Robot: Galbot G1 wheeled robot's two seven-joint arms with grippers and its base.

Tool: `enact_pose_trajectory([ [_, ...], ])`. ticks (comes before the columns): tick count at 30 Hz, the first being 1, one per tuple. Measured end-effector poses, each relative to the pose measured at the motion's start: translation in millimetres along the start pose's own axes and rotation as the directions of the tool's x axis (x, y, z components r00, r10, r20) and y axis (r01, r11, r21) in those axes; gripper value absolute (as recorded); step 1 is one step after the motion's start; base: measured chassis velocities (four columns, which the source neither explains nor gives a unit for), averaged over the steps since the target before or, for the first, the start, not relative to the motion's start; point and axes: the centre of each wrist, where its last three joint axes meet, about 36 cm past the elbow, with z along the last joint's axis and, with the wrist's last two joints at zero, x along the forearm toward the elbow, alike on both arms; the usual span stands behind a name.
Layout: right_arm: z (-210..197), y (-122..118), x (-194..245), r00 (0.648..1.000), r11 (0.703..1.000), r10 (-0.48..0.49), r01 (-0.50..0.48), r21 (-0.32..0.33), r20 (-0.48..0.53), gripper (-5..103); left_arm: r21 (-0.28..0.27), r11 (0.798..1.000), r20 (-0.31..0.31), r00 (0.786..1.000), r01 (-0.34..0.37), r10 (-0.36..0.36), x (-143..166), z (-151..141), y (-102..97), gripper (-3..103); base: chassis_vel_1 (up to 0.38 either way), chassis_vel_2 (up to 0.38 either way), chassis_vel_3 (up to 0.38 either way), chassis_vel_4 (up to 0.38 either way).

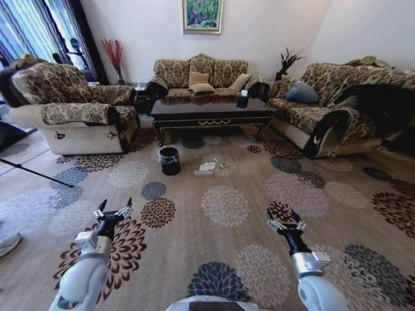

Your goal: Move to the front of the table and pick up the trash from the floor, then place it into the trash bin.

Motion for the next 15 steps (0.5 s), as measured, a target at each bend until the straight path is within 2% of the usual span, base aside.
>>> enact_pose_trajectory([
  [15,-10.4,-5.2,-7.0,0.999,1.000,-0.020,0.019,0.019,0.029,100,-0.001,1.000,0.001,1.000,-0.009,0.009,4.3,-0.5,-6.4,100,0.000,0.000,0.000,0.000],
])
